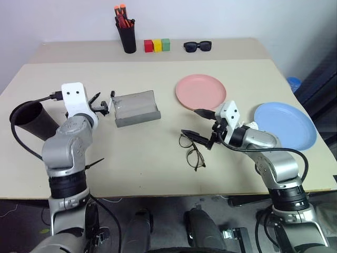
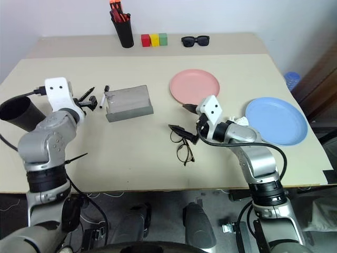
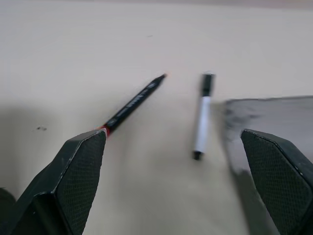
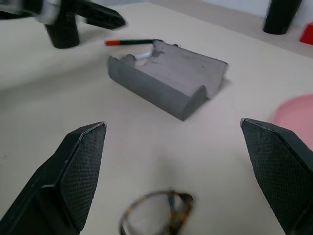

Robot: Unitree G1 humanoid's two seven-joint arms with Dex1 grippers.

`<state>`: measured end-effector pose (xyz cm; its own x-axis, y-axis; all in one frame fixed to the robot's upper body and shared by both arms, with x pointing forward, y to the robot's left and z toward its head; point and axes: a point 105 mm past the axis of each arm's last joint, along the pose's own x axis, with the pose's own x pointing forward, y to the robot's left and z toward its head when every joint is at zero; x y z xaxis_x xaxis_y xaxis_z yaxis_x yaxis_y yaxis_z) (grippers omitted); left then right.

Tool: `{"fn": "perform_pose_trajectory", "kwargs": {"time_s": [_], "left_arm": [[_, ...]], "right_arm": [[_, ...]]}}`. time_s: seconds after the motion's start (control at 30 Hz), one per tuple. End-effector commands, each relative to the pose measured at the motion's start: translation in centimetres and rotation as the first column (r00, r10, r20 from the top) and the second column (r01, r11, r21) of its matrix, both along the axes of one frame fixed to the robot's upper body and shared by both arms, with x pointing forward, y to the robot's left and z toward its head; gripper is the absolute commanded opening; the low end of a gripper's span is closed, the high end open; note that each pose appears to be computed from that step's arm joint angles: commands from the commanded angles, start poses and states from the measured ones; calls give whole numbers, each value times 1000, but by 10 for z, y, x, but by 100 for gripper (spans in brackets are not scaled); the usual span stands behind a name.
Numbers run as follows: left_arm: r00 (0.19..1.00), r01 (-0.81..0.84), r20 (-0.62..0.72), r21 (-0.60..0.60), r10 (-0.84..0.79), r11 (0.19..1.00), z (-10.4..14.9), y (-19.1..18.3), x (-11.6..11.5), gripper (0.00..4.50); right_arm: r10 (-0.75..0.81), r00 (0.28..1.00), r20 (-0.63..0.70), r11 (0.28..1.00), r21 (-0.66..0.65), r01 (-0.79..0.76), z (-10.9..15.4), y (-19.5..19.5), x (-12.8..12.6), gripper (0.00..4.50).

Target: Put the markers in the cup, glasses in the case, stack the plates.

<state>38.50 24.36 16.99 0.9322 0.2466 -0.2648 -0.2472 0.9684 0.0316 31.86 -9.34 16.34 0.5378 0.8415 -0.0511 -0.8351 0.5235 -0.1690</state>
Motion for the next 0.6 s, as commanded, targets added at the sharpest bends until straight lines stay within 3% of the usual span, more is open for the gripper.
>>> {"fn": "perform_pose_trajectory", "kwargs": {"time_s": [0.03, 0.27, 0.6], "left_arm": [[999, -43, -28, 34, 44, 998, 7, 6, 17, 450], [994, -56, -98, -39, 52, 998, 13, 9, 46, 450], [960, -64, -277, -110, 31, 992, -7, 6, 55, 450]], "right_arm": [[35, 998, 59, 999, 21, -36, 17, 9, -6, 446], [63, 995, 75, 998, 13, -64, 23, 14, -12, 446], [111, 990, 84, 993, 18, -113, 29, 24, -23, 446]]}}
